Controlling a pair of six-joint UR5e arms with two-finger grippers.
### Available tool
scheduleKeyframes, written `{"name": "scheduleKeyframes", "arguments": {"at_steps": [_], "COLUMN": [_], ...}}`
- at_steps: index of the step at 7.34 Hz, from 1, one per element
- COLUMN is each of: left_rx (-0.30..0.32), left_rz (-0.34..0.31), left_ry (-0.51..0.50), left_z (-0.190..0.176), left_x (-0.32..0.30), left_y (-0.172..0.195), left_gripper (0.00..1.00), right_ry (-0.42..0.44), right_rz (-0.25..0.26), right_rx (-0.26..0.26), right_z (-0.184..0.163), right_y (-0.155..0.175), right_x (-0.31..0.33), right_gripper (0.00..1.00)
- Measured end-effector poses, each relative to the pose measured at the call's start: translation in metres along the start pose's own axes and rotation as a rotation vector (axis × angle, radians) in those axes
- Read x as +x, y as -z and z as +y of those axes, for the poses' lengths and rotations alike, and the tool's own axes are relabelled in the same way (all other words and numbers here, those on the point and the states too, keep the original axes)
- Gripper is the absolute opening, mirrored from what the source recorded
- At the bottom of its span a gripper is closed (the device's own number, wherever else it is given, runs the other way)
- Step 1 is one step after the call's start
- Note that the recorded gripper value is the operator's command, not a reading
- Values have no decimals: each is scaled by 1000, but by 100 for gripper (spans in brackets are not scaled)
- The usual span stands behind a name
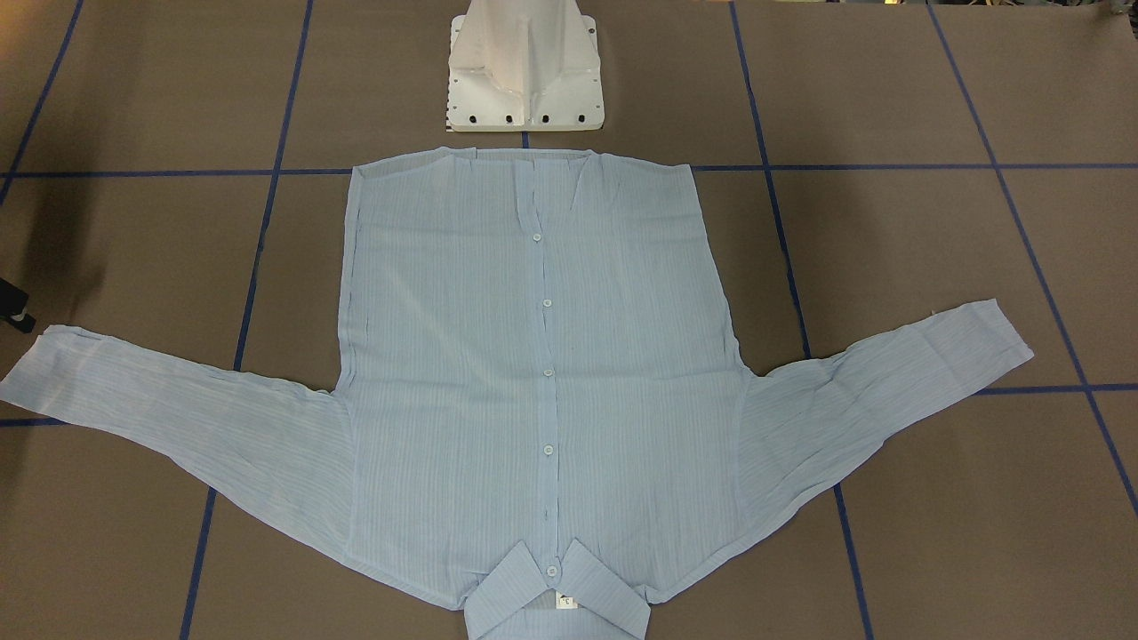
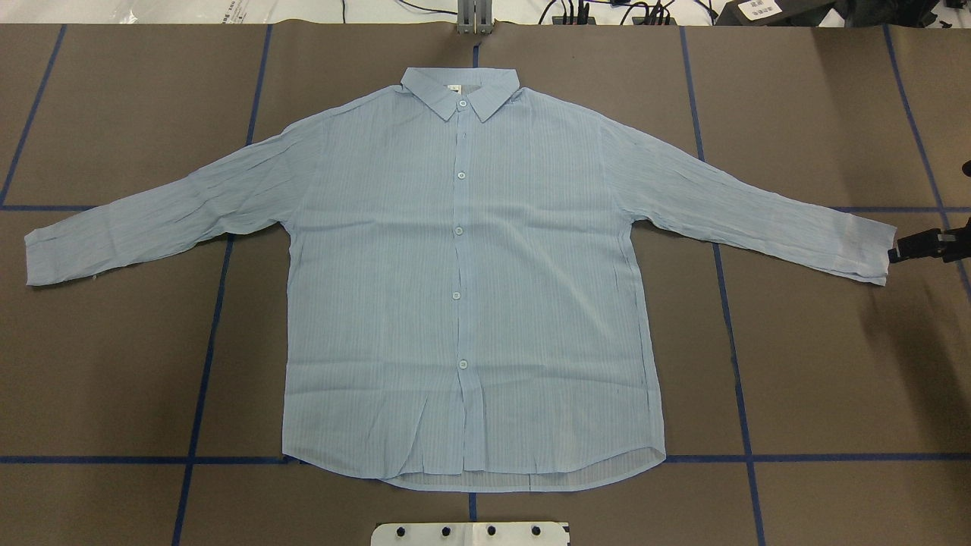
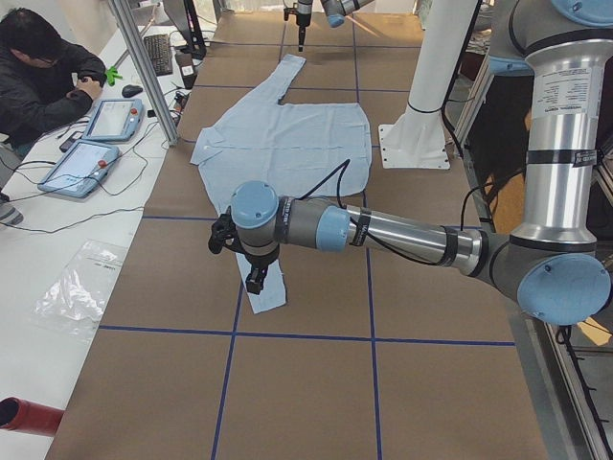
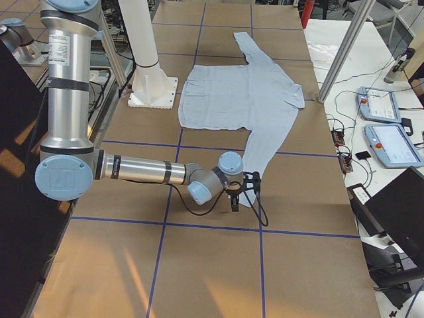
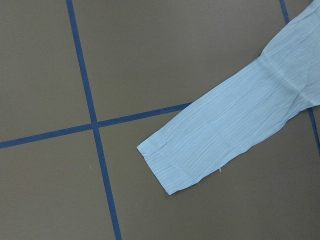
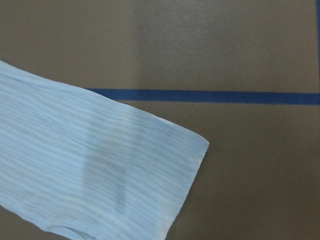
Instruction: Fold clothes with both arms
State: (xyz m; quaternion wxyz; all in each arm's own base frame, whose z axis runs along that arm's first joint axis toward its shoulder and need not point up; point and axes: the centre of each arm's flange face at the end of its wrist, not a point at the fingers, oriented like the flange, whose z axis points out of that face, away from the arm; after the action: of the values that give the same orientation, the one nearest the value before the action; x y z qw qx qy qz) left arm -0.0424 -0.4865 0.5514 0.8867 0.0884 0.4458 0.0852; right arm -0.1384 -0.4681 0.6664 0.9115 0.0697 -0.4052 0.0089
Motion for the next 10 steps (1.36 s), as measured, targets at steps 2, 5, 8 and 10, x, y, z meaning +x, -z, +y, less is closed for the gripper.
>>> {"name": "scheduleKeyframes", "arguments": {"at_steps": [2, 5, 8, 10], "left_rx": [2, 3, 4, 4], "left_rz": [0, 0, 0, 0], "left_ry": [-2, -3, -4, -4], "left_z": [-2, -2, -2, -3], "left_x": [1, 1, 2, 2], "left_y": [1, 1, 1, 1], "left_gripper": [100, 100, 100, 100], "right_ry": [22, 25, 20, 18], "right_rz": [-2, -6, -4, -3], "right_rx": [-23, -44, -52, -53], "right_z": [-2, -3, -3, -4], "right_y": [-17, -26, -28, -28], "right_x": [-15, -17, -16, -17], "right_gripper": [73, 43, 42, 42]}}
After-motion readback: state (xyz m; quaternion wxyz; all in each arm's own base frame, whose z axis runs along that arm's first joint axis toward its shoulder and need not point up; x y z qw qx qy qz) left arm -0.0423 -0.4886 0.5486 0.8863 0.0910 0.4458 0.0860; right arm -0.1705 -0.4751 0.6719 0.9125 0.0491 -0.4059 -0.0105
